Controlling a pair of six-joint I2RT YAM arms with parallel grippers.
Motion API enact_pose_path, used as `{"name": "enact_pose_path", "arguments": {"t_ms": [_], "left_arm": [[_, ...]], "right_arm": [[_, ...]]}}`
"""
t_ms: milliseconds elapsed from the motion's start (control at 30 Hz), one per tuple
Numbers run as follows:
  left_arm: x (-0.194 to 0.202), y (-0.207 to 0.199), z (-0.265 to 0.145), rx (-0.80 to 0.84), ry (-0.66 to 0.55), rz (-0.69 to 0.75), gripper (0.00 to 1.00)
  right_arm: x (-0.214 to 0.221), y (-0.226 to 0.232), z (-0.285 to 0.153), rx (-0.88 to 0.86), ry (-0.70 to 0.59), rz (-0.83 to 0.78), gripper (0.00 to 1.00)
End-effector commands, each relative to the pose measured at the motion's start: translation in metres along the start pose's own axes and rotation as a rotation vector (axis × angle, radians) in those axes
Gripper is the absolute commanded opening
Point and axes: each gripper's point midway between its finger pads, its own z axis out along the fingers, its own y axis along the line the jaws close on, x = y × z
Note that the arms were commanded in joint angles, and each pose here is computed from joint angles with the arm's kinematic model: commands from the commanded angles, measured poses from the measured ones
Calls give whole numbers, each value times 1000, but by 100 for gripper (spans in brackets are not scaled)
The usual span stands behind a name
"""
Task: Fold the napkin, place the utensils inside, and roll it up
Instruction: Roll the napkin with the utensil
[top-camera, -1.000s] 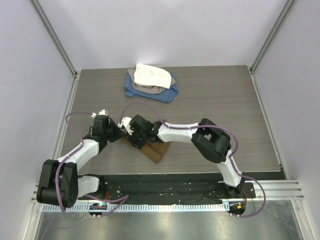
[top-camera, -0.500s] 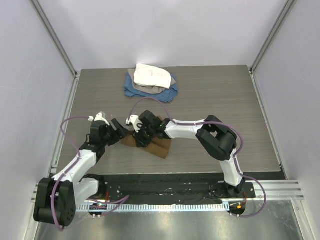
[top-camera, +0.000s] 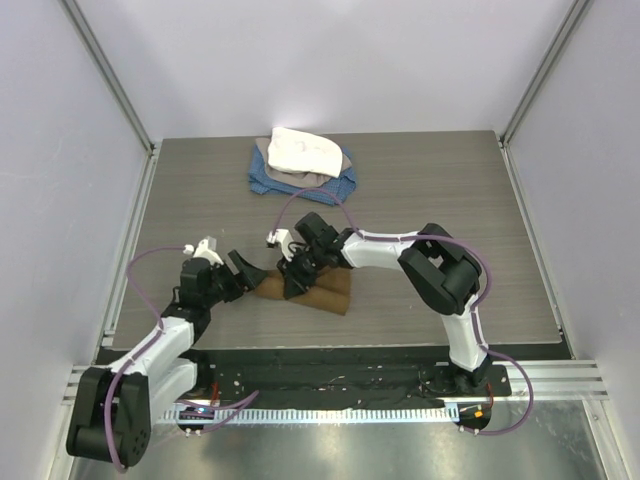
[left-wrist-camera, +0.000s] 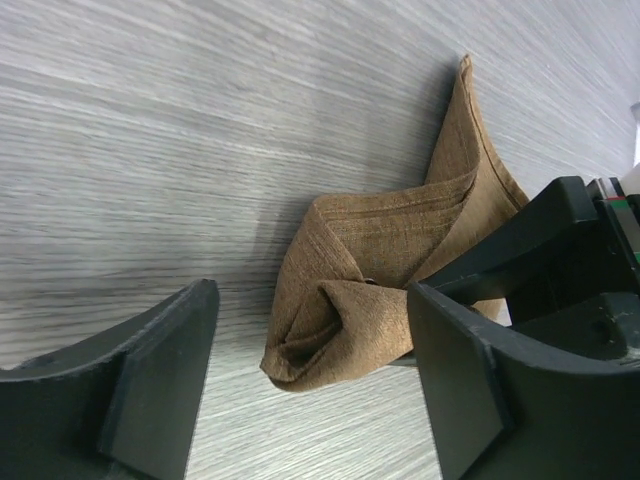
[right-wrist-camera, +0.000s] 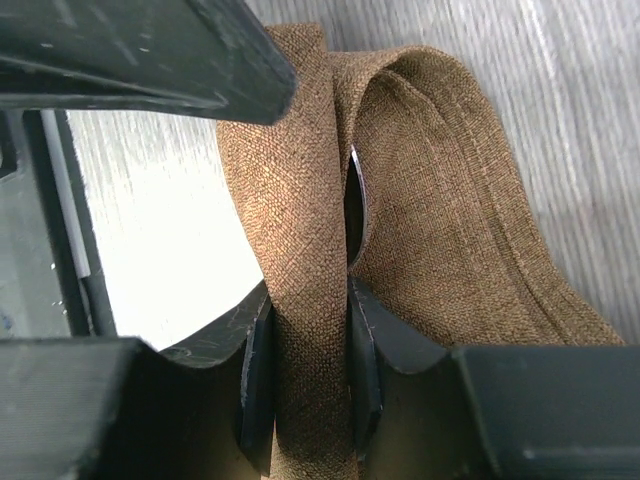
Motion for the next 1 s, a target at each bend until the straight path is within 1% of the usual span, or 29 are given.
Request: {"name": "enact_pose_path", "arguments": {"t_ms": [0, 67, 100, 233, 367, 533, 600, 667, 733, 767, 900, 967], "left_arm": [[-8, -20, 7, 106, -18, -19, 78], [-8, -21, 9, 112, -12, -26, 76], [-5, -22, 11, 123, 1, -32, 73], [3, -26, 15, 163, 38, -54, 67], [12, -20, 16, 152, 71, -75, 61], [21, -12, 13, 116, 95, -84, 60], [18, -11, 11, 109, 74, -86, 65], [15, -11, 9, 102, 52, -84, 66], [15, -8, 8, 88, 49, -87, 65], [15, -9, 8, 89, 48, -88, 63], [19, -8, 10, 93, 73, -91, 61], [19, -11, 11, 104, 82, -89, 59]], "right_arm": [[28, 7, -2, -47, 80, 51, 33], [26, 7, -3, -47, 77, 50, 33], [26, 6, -3, -47, 76, 53, 33], [28, 2, -3, -42, 79, 62, 33], [27, -1, -3, -40, 75, 74, 33], [25, -7, -5, -30, 70, 87, 33], [27, -9, -5, -23, 72, 93, 33], [27, -11, -5, -18, 74, 98, 33], [29, -12, -5, -15, 80, 105, 33], [29, -12, -5, -15, 78, 105, 33], [28, -12, -5, -16, 78, 107, 33], [28, -12, -5, -17, 79, 108, 33]]}}
